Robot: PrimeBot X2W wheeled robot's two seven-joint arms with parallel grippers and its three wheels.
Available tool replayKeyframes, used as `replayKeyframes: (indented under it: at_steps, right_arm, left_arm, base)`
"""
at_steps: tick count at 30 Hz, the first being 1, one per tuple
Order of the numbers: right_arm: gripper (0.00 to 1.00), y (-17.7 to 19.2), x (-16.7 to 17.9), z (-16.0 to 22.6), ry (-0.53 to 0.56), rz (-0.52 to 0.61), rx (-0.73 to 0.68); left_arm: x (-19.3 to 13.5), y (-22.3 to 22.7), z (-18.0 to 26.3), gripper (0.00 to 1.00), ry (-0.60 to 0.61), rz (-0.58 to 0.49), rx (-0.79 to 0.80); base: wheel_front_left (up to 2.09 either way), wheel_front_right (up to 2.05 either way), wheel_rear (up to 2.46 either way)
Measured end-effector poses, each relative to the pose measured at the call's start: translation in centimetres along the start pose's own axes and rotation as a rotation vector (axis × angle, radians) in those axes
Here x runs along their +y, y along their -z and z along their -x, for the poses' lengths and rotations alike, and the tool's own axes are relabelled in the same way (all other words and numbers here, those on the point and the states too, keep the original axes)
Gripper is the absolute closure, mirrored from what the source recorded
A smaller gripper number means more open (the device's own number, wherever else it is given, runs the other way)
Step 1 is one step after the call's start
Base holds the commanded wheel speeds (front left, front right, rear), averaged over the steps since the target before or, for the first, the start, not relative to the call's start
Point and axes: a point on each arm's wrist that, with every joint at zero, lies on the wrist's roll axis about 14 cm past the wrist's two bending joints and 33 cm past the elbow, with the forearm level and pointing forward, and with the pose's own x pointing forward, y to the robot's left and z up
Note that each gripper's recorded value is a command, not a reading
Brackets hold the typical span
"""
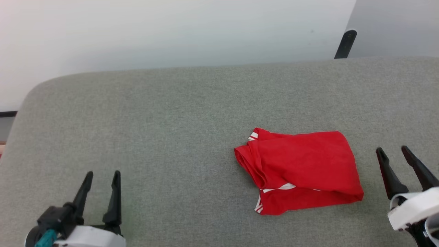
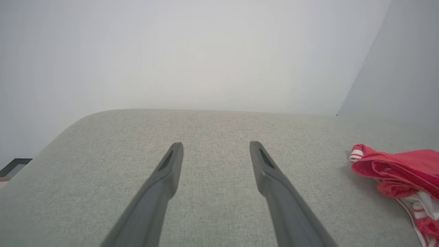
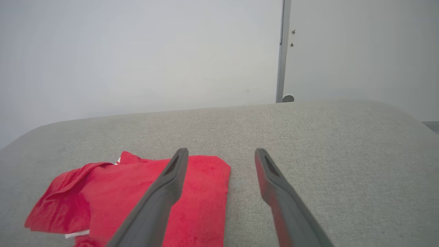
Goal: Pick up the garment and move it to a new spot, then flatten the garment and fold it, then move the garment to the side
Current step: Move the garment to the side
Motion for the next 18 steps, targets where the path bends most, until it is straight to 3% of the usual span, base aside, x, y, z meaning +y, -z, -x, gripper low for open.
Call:
replayKeyframes:
  at_steps: [18]
  right_arm:
    - [0.00,-0.3,0.5,1.6,0.028,-0.019,-0.006]
  left_arm:
    - [1.0,-0.1,3.4,0.00,-0.065,-0.010,-0.002]
  base:
    - [0.00,0.00,0.00]
